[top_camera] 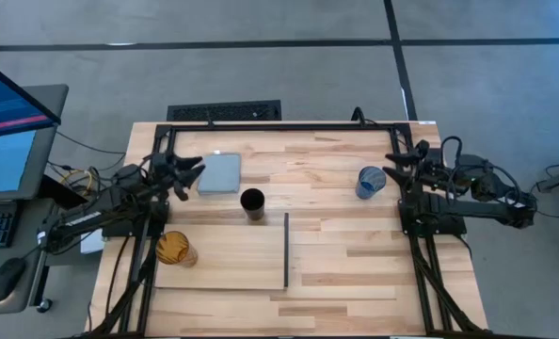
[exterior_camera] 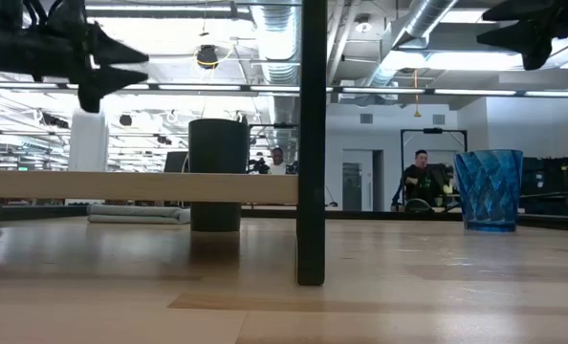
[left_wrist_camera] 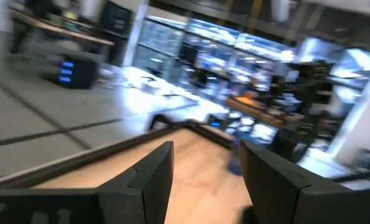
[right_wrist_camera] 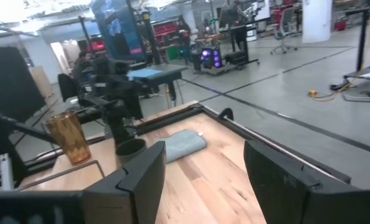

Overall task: Stack small to large cups/mugs on shelf
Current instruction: Put the black cup on the shelf

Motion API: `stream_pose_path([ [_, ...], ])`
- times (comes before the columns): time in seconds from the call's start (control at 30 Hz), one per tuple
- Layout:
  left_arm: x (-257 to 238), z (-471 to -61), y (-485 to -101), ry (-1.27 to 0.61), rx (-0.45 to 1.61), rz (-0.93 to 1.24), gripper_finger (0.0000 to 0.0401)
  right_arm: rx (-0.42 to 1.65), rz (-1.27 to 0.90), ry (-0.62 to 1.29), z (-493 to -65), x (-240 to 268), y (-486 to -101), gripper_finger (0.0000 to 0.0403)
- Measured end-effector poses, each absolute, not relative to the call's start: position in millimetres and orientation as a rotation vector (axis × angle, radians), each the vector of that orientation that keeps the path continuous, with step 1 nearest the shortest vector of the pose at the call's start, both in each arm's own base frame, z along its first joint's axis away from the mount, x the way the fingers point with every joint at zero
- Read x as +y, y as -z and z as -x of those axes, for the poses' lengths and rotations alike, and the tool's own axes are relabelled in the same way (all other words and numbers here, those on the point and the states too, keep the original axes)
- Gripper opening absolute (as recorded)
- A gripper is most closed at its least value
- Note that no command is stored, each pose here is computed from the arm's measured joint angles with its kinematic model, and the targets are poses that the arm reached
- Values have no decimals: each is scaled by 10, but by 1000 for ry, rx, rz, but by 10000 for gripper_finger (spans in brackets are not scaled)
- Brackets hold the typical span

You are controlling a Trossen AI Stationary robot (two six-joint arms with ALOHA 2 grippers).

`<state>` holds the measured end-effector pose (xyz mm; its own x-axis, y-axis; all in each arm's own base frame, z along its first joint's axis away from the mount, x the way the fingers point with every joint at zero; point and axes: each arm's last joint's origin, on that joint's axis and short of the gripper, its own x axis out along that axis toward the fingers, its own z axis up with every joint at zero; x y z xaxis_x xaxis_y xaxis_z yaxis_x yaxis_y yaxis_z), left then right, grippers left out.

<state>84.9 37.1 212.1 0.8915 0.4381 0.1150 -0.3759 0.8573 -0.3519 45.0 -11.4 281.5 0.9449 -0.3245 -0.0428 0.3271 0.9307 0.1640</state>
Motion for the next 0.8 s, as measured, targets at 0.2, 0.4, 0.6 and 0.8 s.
stream_pose_path([
  [0.2, 351, -910, -2244, -281, -200, 313, 174, 11, -167, 388, -446, -129, -2815, 240],
  [0.4, 384, -1027, -2576, -260, -45, 239, 174, 11, -168, 387, -446, -129, -2815, 240],
  [0.6, 498, -1299, -2822, -284, 245, 232, 173, 11, -169, 387, -445, -129, -2815, 240],
  [0.8, 631, -1672, -3005, -233, 436, 314, 173, 11, -170, 387, -445, -129, -2815, 240],
])
